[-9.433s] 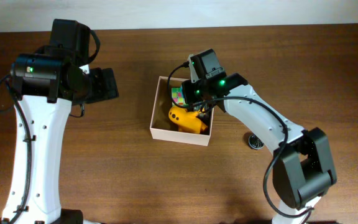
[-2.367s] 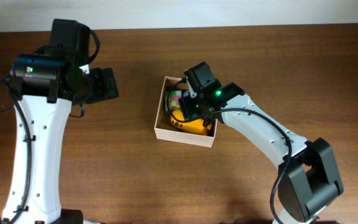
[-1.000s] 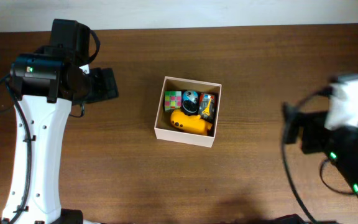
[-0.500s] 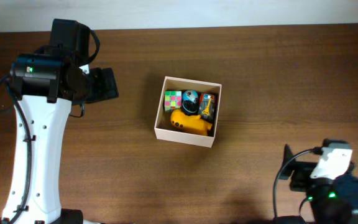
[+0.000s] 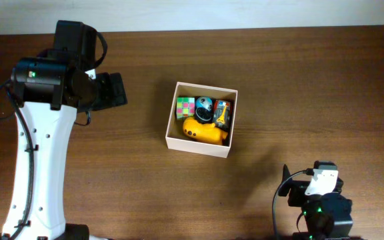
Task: Pack container
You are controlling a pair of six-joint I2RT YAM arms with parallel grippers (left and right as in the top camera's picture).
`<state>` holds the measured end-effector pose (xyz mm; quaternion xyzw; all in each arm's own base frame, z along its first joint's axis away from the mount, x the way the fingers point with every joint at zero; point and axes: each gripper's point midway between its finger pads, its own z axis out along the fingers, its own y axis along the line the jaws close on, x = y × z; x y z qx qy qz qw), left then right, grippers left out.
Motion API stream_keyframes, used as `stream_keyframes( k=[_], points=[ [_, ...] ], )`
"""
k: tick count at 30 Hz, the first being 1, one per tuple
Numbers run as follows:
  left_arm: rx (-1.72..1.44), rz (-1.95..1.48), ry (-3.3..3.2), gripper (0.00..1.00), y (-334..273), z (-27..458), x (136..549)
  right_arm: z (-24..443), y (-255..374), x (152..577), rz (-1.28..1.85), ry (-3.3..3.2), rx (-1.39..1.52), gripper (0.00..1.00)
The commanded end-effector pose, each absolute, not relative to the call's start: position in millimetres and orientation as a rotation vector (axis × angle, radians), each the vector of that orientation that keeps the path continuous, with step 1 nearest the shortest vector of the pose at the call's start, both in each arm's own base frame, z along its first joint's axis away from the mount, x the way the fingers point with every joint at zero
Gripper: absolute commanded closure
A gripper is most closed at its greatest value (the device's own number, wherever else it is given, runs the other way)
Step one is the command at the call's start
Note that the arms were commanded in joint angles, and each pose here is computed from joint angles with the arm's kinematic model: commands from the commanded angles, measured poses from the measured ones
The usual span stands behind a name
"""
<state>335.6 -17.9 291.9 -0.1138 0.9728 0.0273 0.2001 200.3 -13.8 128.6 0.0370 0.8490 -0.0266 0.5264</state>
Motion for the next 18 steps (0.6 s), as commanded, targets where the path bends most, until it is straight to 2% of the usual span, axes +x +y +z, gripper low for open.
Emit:
stream_keyframes(
  k=[1, 18],
  points=[
    [-0.304, 0.091, 2.711, 0.01, -16.0, 294.6, 335.8, 113.8, -14.3, 201.4, -0.064, 2.038, 0.089, 0.01],
    [-0.304, 0.090, 2.711, 0.01, -16.1, 294.7, 335.8, 89.2, -14.5, 197.1, -0.070, 2.109, 0.088, 0.01]
  ],
)
